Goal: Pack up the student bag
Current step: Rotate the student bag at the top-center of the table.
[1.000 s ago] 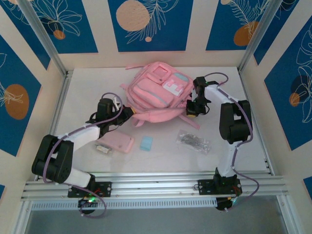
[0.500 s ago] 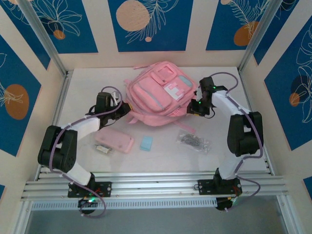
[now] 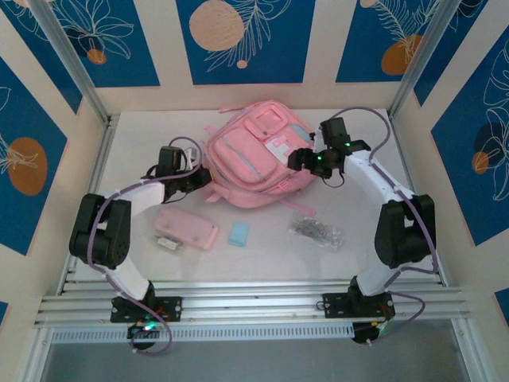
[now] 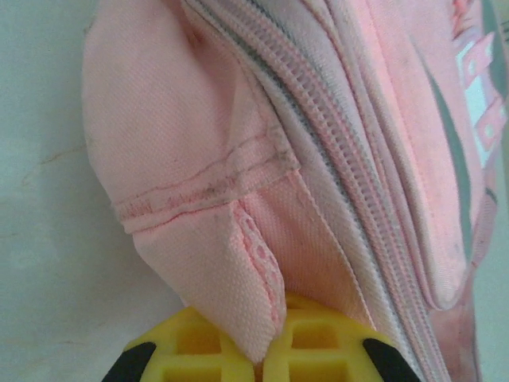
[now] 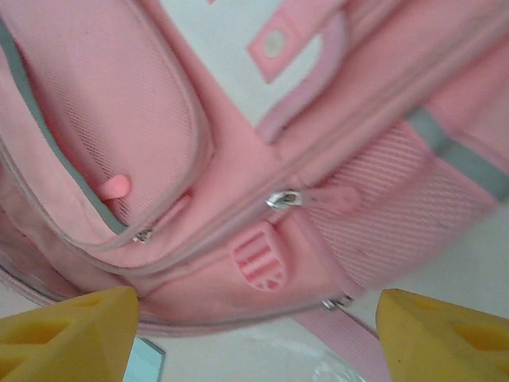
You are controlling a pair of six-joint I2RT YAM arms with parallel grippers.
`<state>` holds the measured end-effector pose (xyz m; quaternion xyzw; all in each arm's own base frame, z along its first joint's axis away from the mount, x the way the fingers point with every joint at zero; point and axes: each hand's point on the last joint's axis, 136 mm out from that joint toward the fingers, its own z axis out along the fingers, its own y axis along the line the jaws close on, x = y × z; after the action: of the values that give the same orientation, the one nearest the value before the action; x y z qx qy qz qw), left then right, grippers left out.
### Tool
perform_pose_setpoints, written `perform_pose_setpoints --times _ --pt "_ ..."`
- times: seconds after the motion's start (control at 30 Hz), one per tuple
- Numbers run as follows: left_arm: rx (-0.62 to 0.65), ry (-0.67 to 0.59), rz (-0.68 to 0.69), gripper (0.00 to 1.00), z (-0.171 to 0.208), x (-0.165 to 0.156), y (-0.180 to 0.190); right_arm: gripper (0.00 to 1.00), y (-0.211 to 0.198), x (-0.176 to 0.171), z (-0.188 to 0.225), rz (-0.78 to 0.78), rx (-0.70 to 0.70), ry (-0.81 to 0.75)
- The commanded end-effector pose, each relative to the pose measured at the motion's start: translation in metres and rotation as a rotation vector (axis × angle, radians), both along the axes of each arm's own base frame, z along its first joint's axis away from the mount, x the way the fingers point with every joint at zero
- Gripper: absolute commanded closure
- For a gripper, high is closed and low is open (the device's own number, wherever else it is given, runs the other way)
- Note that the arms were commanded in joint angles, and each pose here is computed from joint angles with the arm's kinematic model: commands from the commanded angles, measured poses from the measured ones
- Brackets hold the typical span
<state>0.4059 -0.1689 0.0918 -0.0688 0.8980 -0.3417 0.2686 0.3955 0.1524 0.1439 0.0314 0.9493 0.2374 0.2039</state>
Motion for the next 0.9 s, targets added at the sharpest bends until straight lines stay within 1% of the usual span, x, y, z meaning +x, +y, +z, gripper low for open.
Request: perform_pose_setpoints --times 0.0,0.2,0.3,0.43,0.63,0.7,0.8,0.83,0.87 --pt "0.038 -0.078 -0.021 1.00 0.008 0.015 0.004 0.21 0.021 0.025 -0.009 0.004 0.062 -0.009" --pt "0.032 -0.089 -0.025 1.00 0.006 0.021 0.002 0.20 0.038 0.052 -0.037 0.024 0.028 -0.014" --pt "0.032 -0.091 -0.021 1.00 0.005 0.023 0.003 0.20 0.037 0.055 -0.055 0.025 -0.023 0.010" --pt "0.035 -0.102 -0.003 1.00 0.006 0.032 0.005 0.20 0.053 0.035 -0.070 0.071 0.005 0.075" --pt "0.004 -0.103 0.046 1.00 0.004 0.056 0.002 0.20 0.111 -0.011 -0.056 0.157 0.176 0.122" --pt "0.013 -0.115 0.053 1.00 0.005 0.066 0.003 0.21 0.122 -0.018 -0.052 0.178 0.171 0.118" --pt "0.079 -0.135 0.060 1.00 0.005 0.082 0.012 0.22 0.121 -0.020 -0.045 0.175 0.157 0.111" --pt "0.097 -0.134 0.064 0.98 0.005 0.087 0.016 0.22 0.120 -0.020 -0.042 0.175 0.157 0.105" --pt "0.116 -0.128 0.064 0.89 0.005 0.091 0.020 0.23 0.117 -0.021 -0.038 0.172 0.154 0.101"
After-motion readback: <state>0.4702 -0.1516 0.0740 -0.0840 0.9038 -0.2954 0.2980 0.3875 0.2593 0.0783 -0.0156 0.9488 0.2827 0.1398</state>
